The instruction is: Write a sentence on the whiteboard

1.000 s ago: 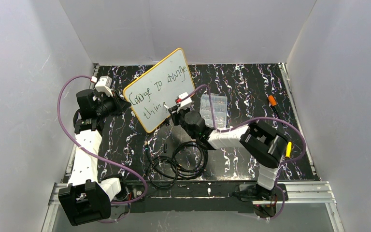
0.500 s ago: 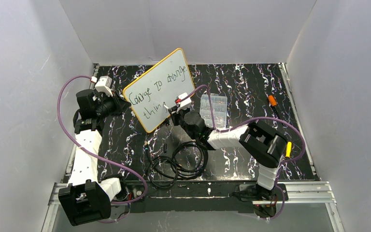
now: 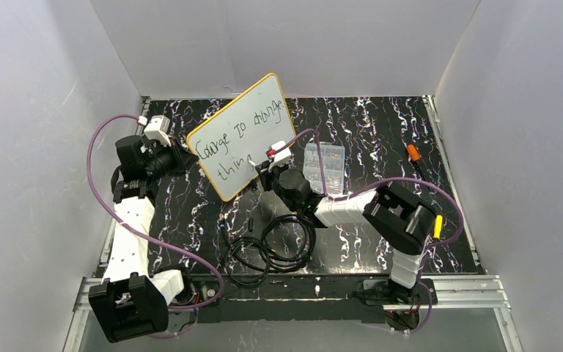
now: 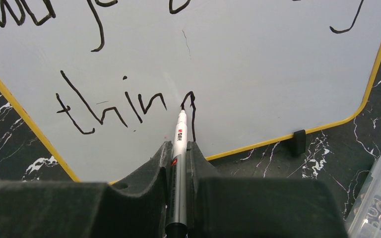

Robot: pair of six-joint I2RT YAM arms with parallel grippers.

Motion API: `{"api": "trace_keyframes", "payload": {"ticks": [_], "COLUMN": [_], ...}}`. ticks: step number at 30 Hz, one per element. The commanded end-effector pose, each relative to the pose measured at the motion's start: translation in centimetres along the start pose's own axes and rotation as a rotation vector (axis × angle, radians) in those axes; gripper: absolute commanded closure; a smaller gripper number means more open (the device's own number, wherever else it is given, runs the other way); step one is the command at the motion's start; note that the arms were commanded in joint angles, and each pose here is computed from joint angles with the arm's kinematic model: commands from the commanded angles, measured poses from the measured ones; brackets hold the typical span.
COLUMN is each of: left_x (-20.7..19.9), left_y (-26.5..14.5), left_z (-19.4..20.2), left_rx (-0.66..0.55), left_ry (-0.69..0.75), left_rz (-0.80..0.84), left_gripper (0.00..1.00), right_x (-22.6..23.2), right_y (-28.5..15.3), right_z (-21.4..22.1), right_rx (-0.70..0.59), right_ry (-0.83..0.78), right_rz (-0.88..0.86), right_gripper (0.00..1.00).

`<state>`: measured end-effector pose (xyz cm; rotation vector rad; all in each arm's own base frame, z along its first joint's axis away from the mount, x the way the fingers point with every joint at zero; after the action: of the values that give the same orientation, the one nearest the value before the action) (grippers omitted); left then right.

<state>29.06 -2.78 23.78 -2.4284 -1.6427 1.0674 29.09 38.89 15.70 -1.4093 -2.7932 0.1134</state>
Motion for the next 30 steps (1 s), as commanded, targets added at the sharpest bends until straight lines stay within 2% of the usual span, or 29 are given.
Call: {"api": "trace_keyframes", "payload": {"ticks": [1,21,30], "left_x": [-0.9,-0.9,-0.9], "left_y": [-0.1,-0.1,-0.1], "left_z": [0.1,0.1,0.1], "left_rx": [0.015,0.015,0.015], "left_ry": [0.000,0.000,0.000], "left_rz": [0.042,0.043,0.044], "left_gripper": [1.00,1.00,1.00], "right_x": [-0.1,-0.7,-1.9], "right_y": [0.8,1.4,-0.6], "right_z": [-0.3,-1.2,-3.0], "right_rx": [-0.003,-0.043,-0.081], "right_ry": [0.034,0.033,0.058], "right_rz": [0.026,0.080,0.111], "right_gripper": [0.99,0.99,0.99]}}
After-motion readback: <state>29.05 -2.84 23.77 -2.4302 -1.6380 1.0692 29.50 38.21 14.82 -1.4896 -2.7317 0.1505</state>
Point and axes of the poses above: each gripper's point midway between its finger pads, its own y axis out along the fingers, its own x axis along the line the jaws close on, z = x × y, the point moved 4 cm from there along -y, back along the fingers, and after that the axes turned 9 degrees about -y, right-handed, at the moved point
